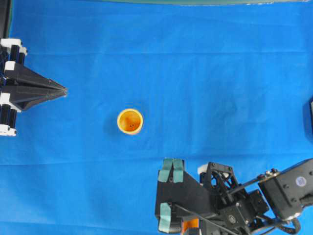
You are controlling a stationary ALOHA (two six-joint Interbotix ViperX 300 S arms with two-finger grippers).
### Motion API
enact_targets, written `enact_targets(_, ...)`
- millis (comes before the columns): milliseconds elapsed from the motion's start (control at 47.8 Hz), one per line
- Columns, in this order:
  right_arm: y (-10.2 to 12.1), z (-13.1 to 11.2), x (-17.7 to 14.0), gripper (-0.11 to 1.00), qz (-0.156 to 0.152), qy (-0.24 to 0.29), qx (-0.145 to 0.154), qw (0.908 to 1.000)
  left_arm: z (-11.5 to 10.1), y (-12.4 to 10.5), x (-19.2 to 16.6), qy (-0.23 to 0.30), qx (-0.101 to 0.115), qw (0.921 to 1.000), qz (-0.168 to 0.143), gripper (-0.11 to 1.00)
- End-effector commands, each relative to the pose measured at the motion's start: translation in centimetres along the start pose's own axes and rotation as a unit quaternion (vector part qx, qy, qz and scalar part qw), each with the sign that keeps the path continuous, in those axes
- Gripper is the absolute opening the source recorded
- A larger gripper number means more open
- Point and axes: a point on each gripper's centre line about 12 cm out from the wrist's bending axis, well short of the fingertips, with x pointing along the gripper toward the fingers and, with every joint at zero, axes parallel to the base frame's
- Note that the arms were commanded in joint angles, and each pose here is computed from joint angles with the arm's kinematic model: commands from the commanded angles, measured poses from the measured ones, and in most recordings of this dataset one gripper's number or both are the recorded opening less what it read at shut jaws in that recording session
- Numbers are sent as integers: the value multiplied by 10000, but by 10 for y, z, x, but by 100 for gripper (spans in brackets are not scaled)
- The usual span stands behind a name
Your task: Move the block forward with right arm.
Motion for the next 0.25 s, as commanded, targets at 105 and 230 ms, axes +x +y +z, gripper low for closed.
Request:
enact_targets(105,7,5,-20,41,221,-209,33,9995,13,-2,3,-154,22,9999,-45,1)
enact_targets(230,7,4,-20,41,218,-193,29,9996,13,-2,3,-154,22,9999,-45,1)
